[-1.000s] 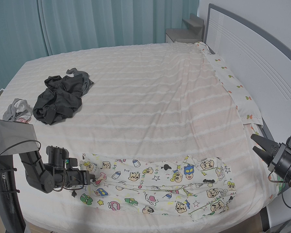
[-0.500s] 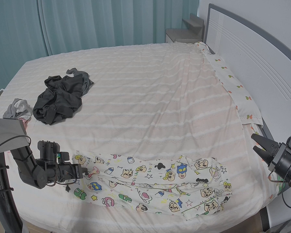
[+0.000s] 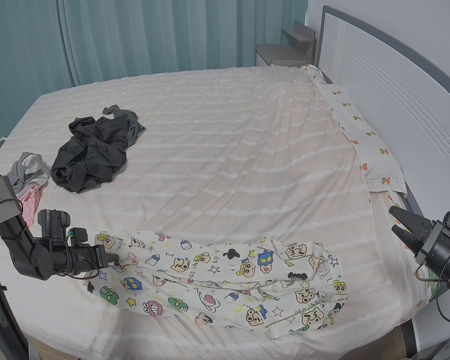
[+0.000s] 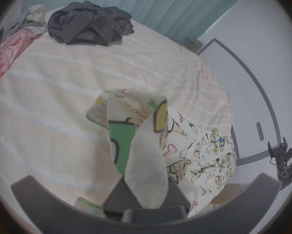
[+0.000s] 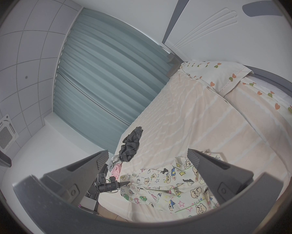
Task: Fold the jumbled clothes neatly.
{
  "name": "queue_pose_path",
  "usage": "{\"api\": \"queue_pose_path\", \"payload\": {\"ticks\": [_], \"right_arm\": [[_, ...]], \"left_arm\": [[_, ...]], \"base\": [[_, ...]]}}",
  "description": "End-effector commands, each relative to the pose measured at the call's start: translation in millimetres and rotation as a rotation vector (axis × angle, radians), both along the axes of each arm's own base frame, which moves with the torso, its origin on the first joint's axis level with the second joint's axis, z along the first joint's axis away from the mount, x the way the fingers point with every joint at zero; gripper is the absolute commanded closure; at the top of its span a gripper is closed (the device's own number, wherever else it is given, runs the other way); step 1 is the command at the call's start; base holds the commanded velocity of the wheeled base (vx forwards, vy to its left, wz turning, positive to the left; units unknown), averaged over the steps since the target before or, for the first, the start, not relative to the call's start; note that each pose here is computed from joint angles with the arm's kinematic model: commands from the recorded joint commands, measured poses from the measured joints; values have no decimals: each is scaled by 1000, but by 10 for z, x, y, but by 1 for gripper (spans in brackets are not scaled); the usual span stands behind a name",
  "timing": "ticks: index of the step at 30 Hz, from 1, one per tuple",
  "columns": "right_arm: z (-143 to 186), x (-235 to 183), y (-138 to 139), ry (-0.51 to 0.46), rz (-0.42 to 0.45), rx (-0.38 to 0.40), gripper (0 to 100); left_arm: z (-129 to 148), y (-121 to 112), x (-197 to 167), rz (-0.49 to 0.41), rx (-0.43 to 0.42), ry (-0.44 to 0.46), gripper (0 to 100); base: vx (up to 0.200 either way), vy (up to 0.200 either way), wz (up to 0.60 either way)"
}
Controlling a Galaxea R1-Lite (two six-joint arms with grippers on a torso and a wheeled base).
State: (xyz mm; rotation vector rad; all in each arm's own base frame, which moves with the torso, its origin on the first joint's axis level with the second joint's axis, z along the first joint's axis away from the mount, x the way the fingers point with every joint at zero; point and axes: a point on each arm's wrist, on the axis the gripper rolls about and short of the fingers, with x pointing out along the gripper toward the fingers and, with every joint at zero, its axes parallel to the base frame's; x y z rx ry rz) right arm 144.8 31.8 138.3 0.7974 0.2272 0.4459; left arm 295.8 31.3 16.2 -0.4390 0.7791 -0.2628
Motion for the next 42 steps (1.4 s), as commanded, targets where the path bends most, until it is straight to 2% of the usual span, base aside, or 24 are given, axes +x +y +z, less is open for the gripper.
{"api": "queue_pose_path", "payload": {"ticks": [1,8,9,25,31,41,42], "right_arm": [[-34,-31,-5,14,0,-2,0],[-34,-31,-5,14,0,-2,0],[-34,-31,-5,14,0,-2,0],[-36,-29,-3,16,2,-3,0],[-40,-27,-2,19,2,-3,0],[-49,-19,-1,25,2,-3,0],[-46,-21,-1,24,2,-3,0]], "left_arm": [[22,57,-6,16,-2,-8,100],[-4,57,-2,16,-3,-2,100],[-17,53,-1,15,-4,2,0],[-208,80,-2,16,-7,58,0],[-359,106,-11,-44,54,68,0],[-382,110,64,-51,59,55,0],[-383,116,71,-49,60,53,100]], "base": [[0,0,0],[0,0,0],[0,0,0],[0,0,0],[0,0,0],[0,0,0],[0,0,0]]}}
